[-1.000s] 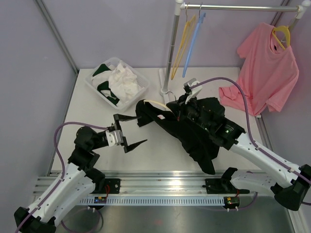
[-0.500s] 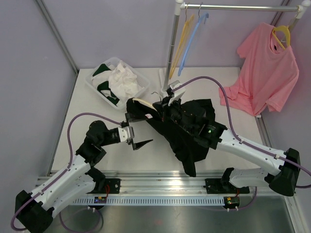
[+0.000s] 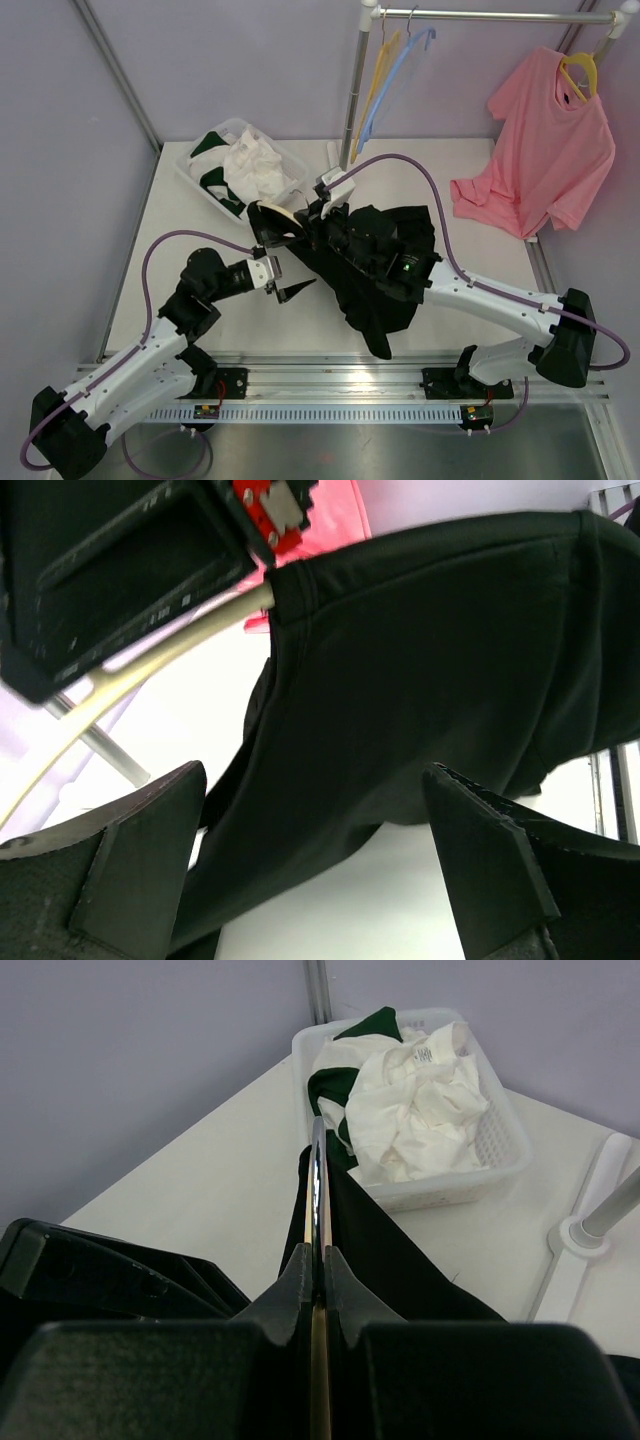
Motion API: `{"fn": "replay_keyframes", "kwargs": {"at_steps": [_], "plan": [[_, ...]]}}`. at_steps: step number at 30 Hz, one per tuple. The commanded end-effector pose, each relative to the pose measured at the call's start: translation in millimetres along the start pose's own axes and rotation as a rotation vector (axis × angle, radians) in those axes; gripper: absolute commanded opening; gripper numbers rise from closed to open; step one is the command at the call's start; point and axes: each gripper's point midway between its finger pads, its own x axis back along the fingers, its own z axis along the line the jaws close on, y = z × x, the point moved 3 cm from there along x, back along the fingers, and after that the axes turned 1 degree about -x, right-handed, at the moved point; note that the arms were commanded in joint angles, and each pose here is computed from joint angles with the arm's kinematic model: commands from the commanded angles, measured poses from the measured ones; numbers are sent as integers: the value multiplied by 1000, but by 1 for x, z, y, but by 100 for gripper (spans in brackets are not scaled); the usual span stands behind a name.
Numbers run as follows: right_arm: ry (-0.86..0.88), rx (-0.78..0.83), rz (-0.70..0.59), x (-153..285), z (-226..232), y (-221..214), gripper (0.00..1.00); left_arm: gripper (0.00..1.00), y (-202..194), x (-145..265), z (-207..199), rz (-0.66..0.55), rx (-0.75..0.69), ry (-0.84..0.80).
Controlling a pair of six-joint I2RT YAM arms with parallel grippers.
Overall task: Remove the t-shirt from the hanger
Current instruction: Remove the tshirt from the hanger
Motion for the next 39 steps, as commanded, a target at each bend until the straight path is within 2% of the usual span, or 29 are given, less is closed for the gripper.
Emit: {"fn": "replay_keyframes", "kwargs": {"at_steps": [1, 9, 12, 13, 15, 16, 17, 26, 32, 34, 39], "plan": [[7, -38, -169, -3, 15, 53, 0, 89, 24, -4, 14, -61, -66, 41], [-21, -19, -153, -10, 15, 49, 0, 69, 25, -4, 11, -58, -62, 17], [-21, -16, -154, -12, 16, 49, 0, 48, 24, -5, 9, -51, -52, 0], [-26, -14, -154, -13, 15, 48, 0, 31, 25, -6, 10, -51, -52, 0], [-26, -12, -158, -13, 15, 49, 0, 16, 25, -6, 11, -46, -43, 3], [-17, -9, -157, -12, 16, 47, 0, 6, 27, -6, 12, -48, -41, 6], [-7, -8, -165, -12, 18, 49, 0, 0, 27, -7, 11, -46, -19, 1], [37, 66, -189, -10, 20, 46, 0, 0, 41, -6, 27, -32, 126, 45], [8, 129, -188, -7, 12, 43, 0, 0, 42, 10, 66, -69, 289, 127], [-46, 139, -190, -6, 4, 41, 0, 0, 33, 17, 86, -60, 375, 170], [-88, 175, -196, -2, -5, 41, 0, 0, 21, 26, 116, -72, 481, 198]]}}
